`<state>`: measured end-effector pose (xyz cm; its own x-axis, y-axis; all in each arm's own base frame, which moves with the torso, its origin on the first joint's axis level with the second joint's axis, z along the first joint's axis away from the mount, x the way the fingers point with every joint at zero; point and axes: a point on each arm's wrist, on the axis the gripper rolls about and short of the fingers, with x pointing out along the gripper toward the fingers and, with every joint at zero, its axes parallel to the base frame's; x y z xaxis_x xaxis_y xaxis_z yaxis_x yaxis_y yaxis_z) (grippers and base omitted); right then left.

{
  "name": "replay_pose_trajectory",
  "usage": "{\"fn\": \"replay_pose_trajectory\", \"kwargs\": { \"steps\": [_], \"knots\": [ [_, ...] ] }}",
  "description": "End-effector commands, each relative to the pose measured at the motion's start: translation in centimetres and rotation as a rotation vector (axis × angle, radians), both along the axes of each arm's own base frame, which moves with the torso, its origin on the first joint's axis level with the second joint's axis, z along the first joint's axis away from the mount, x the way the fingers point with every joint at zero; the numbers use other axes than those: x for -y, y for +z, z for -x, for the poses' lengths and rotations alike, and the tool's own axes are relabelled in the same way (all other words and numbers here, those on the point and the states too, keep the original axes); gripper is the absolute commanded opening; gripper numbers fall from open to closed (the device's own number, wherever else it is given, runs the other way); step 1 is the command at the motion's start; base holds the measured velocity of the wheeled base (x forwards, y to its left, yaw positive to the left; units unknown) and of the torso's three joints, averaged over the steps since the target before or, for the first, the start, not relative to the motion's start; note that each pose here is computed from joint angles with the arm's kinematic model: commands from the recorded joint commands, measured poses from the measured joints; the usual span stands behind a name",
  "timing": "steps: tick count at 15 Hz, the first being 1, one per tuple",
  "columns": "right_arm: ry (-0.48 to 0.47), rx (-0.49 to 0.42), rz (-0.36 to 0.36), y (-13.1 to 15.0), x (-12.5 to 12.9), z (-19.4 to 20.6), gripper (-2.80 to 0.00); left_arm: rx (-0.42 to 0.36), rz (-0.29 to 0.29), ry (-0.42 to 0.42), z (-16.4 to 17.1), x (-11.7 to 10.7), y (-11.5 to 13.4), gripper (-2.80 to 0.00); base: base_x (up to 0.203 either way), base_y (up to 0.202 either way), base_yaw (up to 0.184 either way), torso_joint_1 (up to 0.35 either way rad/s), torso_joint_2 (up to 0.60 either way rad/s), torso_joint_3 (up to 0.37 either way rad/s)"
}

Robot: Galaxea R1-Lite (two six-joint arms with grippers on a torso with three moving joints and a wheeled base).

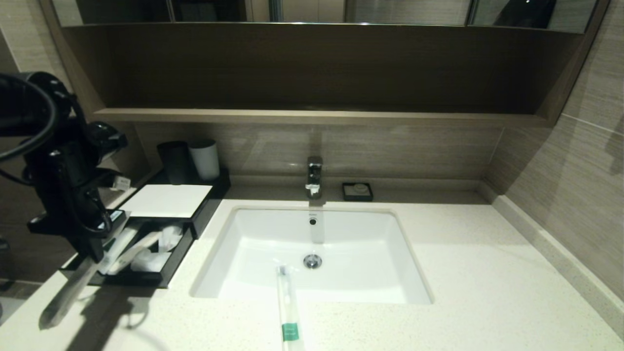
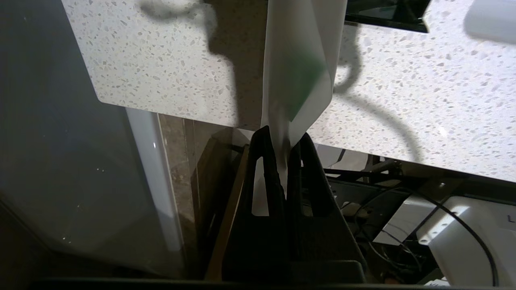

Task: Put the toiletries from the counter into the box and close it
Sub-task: Place the bathroom toiletry into the drawer

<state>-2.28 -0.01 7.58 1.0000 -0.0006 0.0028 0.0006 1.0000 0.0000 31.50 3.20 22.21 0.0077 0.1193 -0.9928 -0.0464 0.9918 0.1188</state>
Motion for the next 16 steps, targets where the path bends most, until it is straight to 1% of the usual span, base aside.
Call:
{"fn": "replay_pose_trajectory", "kwargs": {
  "steps": [1, 4, 6, 9, 12, 16],
  "knots": [
    [0.001, -0.001, 0.0, 0.0, 0.0, 0.0, -2.8, -0.066, -0.012, 0.005, -0.6, -1.0, -1.4, -2.8, 0.0, 0.0, 0.0, 0.0, 0.0, 0.0],
    [0.001, -0.001, 0.0, 0.0, 0.0, 0.0, -2.8, -0.102, -0.03, 0.003, -1.3, -1.6, -2.5, -2.8, 0.0, 0.0, 0.0, 0.0, 0.0, 0.0],
    [0.001, -0.001, 0.0, 0.0, 0.0, 0.0, -2.8, -0.112, -0.052, 0.015, -1.8, -2.1, -3.1, -2.8, 0.0, 0.0, 0.0, 0.0, 0.0, 0.0],
    [0.001, -0.001, 0.0, 0.0, 0.0, 0.0, -2.8, -0.121, -0.055, 0.026, -2.2, -2.5, -3.8, -2.8, 0.0, 0.0, 0.0, 0.0, 0.0, 0.0],
    [0.001, -0.001, 0.0, 0.0, 0.0, 0.0, -2.8, -0.111, -0.057, 0.039, -2.7, -3.1, -4.3, -2.8, 0.0, 0.0, 0.0, 0.0, 0.0, 0.0],
    [0.001, -0.001, 0.0, 0.0, 0.0, 0.0, -2.8, -0.1, -0.058, 0.041, -3.1, -3.1, -4.7, -2.8, 0.0, 0.0, 0.0, 0.0, 0.0, 0.0]
  ]
}}
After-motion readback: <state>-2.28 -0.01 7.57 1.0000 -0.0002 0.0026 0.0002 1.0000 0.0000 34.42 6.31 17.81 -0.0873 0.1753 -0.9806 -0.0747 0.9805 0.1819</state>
